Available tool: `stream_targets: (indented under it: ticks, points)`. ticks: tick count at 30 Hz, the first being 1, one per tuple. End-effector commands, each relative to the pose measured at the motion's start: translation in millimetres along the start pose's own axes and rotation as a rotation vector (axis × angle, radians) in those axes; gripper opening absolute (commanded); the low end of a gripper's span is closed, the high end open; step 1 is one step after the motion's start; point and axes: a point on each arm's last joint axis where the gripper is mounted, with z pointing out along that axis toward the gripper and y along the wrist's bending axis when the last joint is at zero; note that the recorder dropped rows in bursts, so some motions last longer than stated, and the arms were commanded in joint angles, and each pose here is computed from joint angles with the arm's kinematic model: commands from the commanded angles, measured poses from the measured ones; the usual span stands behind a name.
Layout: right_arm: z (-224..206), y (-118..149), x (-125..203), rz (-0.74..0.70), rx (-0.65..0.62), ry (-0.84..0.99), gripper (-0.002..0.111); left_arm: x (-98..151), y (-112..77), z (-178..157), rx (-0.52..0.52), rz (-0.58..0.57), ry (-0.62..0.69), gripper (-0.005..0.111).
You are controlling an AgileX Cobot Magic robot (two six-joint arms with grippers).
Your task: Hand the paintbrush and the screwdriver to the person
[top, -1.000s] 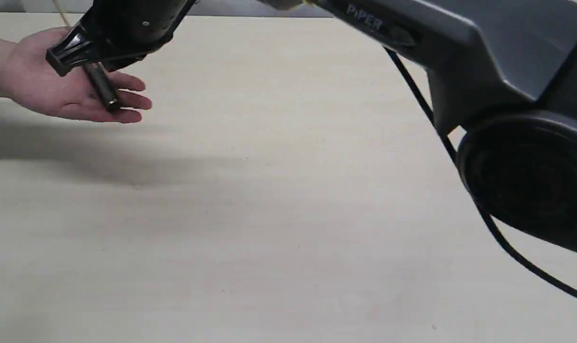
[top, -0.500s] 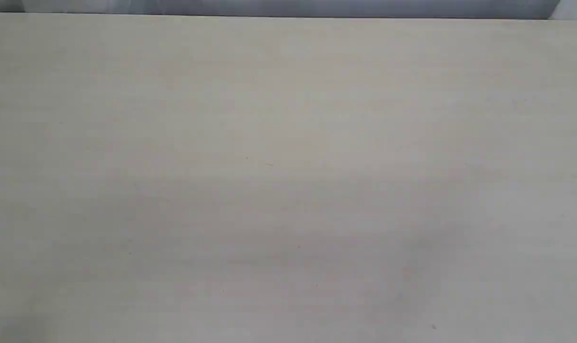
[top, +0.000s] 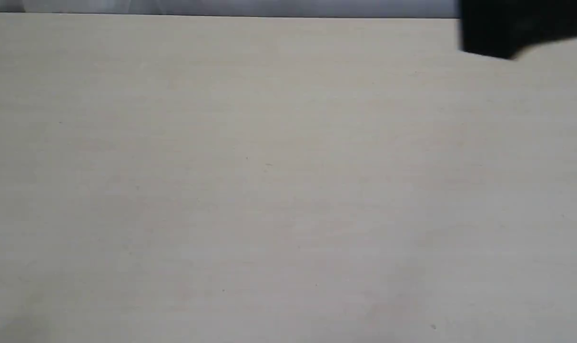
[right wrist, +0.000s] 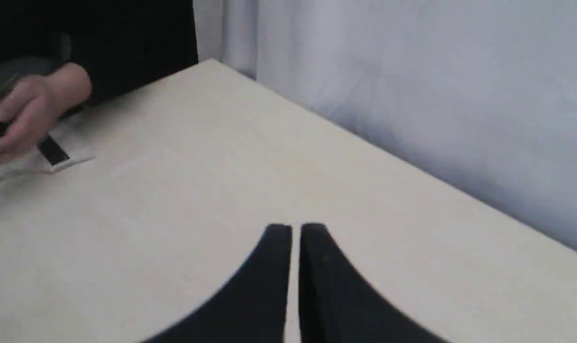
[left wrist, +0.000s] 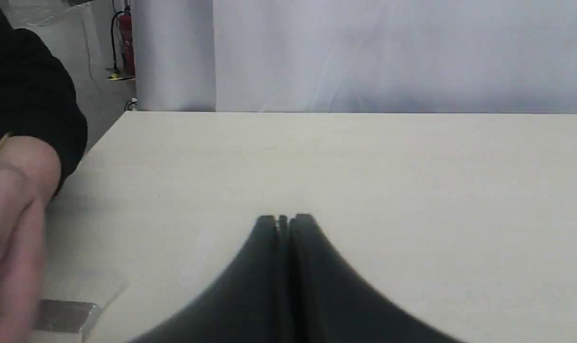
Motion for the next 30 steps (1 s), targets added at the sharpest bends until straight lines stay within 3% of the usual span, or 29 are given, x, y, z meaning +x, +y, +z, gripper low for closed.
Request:
stream_targets:
  ticks: [1, 7, 15, 21, 30]
  points:
    - [-40, -3, 11, -0.03, 0.021, -0.077, 0.005, 0, -0.4, 0, 0.006, -0.002, -0.011, 0.0]
    - [-77, -9, 43, -0.052, 0.093, -0.218, 0.005, 0, -0.4, 0, 0.006, -0.002, -0.011, 0.0]
    - [-83, -34, 121, 0.128, 0.477, -0.333, 0.005, 0, -0.4, 0, 0.006, -0.002, -0.011, 0.0]
    - [-86, -40, 168, 0.115, 0.735, -0.293, 0.005, 0, -0.4, 0, 0.006, -0.002, -0.011, 0.0]
    - [-80, -39, 207, 0.06, 0.81, -0.279, 0.005, 0, -0.5, 0, 0.007, -0.006, -0.01, 0.0]
